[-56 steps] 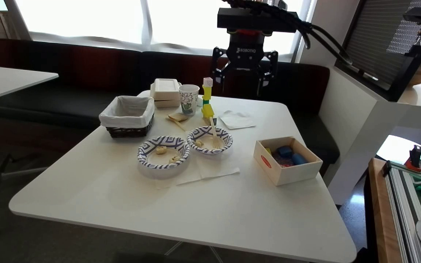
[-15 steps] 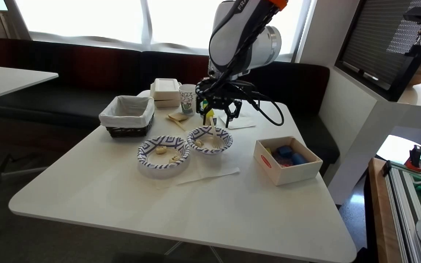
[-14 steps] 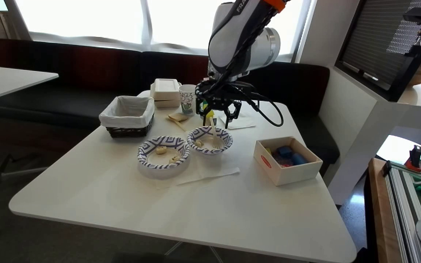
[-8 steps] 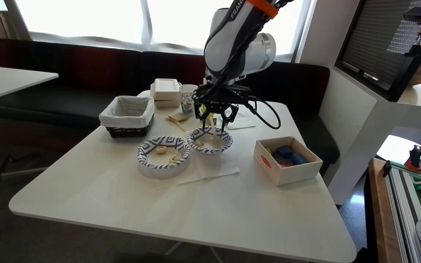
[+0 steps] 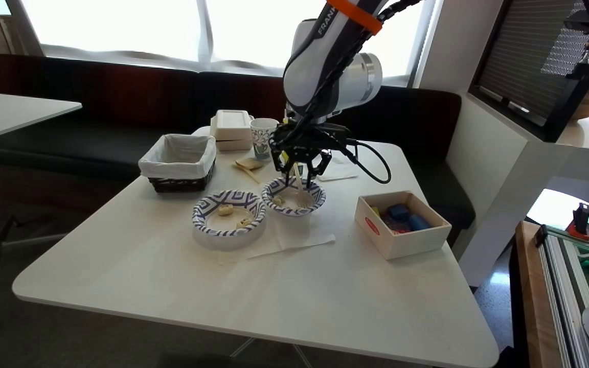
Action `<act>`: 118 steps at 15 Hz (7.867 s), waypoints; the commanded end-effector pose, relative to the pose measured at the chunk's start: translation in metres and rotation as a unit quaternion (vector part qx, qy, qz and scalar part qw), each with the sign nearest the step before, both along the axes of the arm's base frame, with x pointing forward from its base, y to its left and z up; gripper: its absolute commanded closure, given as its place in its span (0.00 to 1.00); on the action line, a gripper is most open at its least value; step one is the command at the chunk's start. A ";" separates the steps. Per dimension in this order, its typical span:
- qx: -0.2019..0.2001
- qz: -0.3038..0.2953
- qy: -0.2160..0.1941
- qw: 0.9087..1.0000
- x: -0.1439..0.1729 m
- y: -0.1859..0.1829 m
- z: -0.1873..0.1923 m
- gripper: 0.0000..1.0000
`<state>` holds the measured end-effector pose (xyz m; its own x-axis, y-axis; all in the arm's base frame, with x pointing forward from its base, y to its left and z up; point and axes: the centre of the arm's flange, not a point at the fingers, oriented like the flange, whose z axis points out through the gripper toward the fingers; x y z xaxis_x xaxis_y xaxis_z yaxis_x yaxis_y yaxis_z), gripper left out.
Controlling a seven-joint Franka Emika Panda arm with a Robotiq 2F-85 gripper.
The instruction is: Use the fork to transfer the object from the left to the right plate
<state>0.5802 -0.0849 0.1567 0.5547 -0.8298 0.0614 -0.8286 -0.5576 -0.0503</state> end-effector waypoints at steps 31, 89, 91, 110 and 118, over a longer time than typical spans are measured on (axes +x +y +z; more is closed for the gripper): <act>-0.087 -0.176 -0.069 0.978 0.013 0.048 0.098 0.97; -0.393 -0.243 0.025 0.886 0.158 0.238 0.004 0.97; -0.405 -0.245 0.021 0.880 0.158 0.238 0.006 0.97; -0.395 -0.248 0.023 0.884 0.151 0.238 -0.003 0.97; -0.414 -0.260 0.027 0.872 0.154 0.241 -0.014 0.97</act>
